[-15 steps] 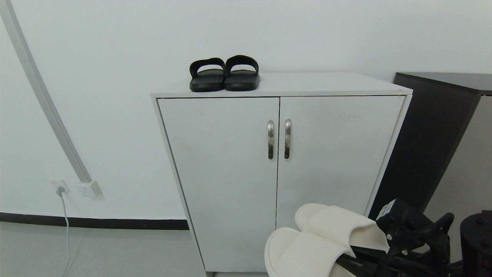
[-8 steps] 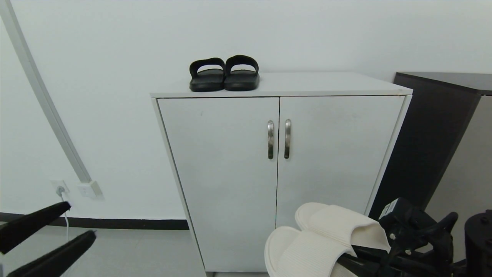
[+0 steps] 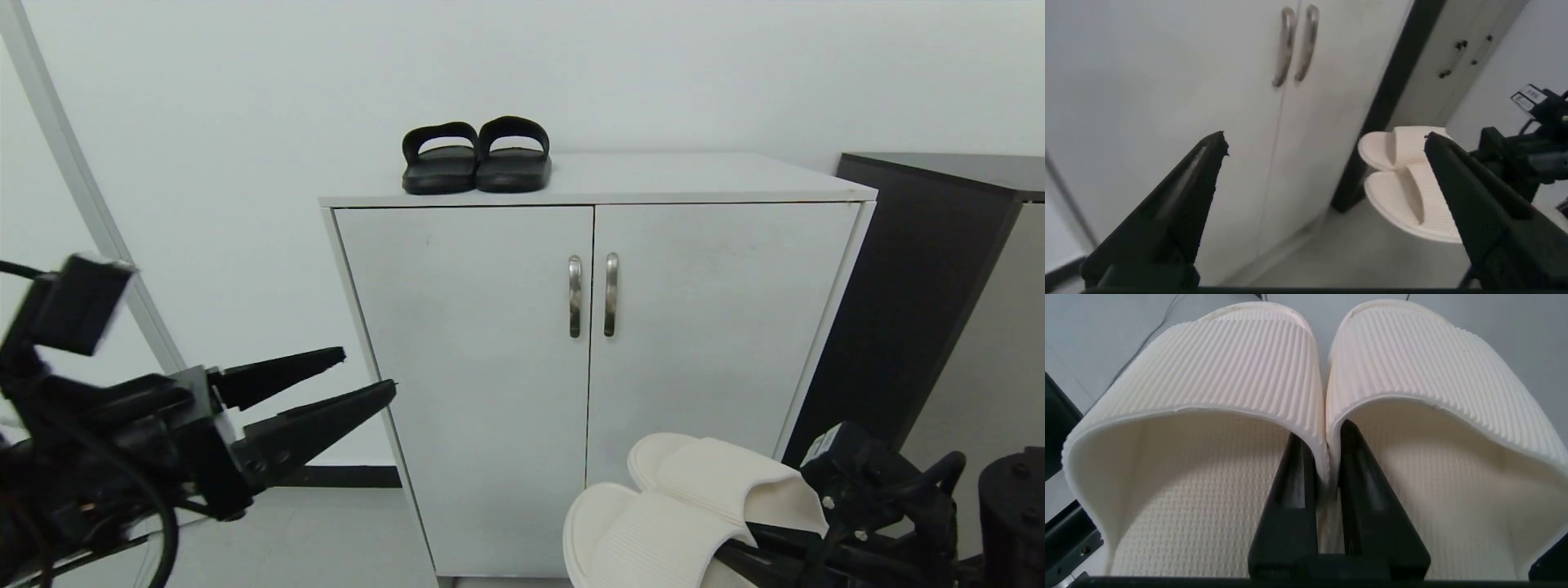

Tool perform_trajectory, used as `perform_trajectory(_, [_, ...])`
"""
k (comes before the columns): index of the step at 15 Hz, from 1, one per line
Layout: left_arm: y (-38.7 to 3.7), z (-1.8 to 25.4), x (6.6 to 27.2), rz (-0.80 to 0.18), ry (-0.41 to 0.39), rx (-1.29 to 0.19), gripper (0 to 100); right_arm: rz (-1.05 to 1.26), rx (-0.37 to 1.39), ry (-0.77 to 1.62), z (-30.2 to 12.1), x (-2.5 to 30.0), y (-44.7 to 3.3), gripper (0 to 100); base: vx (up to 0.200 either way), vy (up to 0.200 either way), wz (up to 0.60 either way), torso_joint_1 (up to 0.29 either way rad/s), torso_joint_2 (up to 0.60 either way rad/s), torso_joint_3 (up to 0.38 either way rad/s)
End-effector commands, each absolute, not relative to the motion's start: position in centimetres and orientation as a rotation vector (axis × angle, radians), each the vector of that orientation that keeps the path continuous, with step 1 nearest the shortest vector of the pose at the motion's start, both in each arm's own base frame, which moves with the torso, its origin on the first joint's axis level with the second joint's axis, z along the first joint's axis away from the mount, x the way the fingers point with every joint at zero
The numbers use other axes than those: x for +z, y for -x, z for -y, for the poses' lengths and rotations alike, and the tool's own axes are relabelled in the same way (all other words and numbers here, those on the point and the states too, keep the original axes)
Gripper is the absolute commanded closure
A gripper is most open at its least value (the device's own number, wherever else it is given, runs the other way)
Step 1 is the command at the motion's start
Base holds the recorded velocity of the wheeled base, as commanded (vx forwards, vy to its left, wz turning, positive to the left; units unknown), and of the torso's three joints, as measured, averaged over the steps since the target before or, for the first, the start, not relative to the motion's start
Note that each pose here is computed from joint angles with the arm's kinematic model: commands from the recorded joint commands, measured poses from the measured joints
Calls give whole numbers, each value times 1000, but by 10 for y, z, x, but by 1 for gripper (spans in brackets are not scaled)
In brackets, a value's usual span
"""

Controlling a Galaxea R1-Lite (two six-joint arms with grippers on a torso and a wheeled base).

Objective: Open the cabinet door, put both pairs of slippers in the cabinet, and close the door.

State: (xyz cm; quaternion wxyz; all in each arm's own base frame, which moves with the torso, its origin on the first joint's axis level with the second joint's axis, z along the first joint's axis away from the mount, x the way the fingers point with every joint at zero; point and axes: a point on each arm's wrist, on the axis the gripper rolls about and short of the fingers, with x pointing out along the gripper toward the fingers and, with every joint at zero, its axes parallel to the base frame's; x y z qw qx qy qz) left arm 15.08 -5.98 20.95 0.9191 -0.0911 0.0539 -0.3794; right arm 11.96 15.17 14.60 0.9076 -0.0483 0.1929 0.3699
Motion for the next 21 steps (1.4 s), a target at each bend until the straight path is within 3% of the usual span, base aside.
perform_trajectory(1, [-173,86,210,-157,184,-827,0,-414,761,109,-153,142,-121,100,0,0,0,0,0,0])
perform_trajectory(7, [-219,151,236,-79,181,-880,0,-413,760,111,-154,142,-121,100,0,0,0,0,0,0])
perform_trajectory(11, [-211,183,255,-36,183,-942,0,-412,744,114,-154,142,-123,100,0,0,0,0,0,0])
perform_trajectory(18, [-258,210,252,-149,169,-1039,0,-415,737,118,-153,141,-124,100,0,0,0,0,0,0])
perform_trajectory(21, [-260,215,250,-221,222,-1218,0,-443,733,135,-155,134,-125,100,0,0,0,0,0,0])
